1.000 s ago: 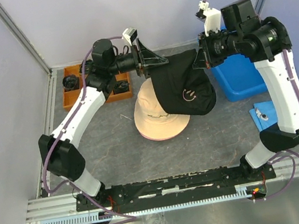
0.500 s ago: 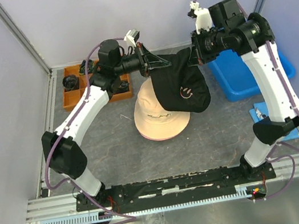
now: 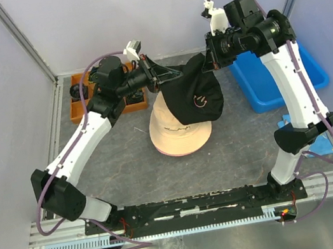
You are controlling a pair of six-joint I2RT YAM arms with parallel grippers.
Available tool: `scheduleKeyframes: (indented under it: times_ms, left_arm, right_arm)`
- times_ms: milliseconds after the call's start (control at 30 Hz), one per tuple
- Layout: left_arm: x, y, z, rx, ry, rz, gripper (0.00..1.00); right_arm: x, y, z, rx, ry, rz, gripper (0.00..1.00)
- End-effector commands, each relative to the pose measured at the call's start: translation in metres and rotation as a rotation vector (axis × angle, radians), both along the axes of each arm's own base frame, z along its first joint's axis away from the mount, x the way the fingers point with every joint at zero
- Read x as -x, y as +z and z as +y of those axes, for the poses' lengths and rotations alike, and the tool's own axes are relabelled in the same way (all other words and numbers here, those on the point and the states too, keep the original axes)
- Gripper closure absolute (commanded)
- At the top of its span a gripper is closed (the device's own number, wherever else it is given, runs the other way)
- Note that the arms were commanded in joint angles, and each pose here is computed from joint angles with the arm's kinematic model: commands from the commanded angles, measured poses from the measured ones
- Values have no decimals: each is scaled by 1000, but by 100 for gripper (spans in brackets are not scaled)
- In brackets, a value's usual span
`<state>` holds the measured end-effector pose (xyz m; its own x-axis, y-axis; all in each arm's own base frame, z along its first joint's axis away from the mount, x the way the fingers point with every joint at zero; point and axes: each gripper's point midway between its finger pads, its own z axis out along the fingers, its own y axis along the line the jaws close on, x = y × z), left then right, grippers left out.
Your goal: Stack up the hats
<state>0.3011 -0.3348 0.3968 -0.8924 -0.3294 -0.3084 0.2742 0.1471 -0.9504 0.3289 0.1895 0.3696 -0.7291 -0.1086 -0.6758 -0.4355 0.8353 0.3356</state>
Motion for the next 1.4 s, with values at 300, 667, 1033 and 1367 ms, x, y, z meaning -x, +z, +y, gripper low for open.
scheduleKeyframes:
  times_ms: [300, 667, 1033, 1367]
  left_arm:
    - [-2, -38, 35, -62, 73, -7, 97]
    - [-1, -70, 81, -114, 144, 2, 97]
    - [5, -101, 81, -114, 123, 1, 97]
    - [9, -128, 80, -94, 107, -7, 97]
  right_arm:
    - [-23, -18, 16, -28, 2, 22, 100]
    - [-23, -29, 40, -29, 48, 46, 96]
    - [-24, -25, 33, -2, 8, 9, 64]
    - [-24, -8, -51, -361, -300, -8, 42]
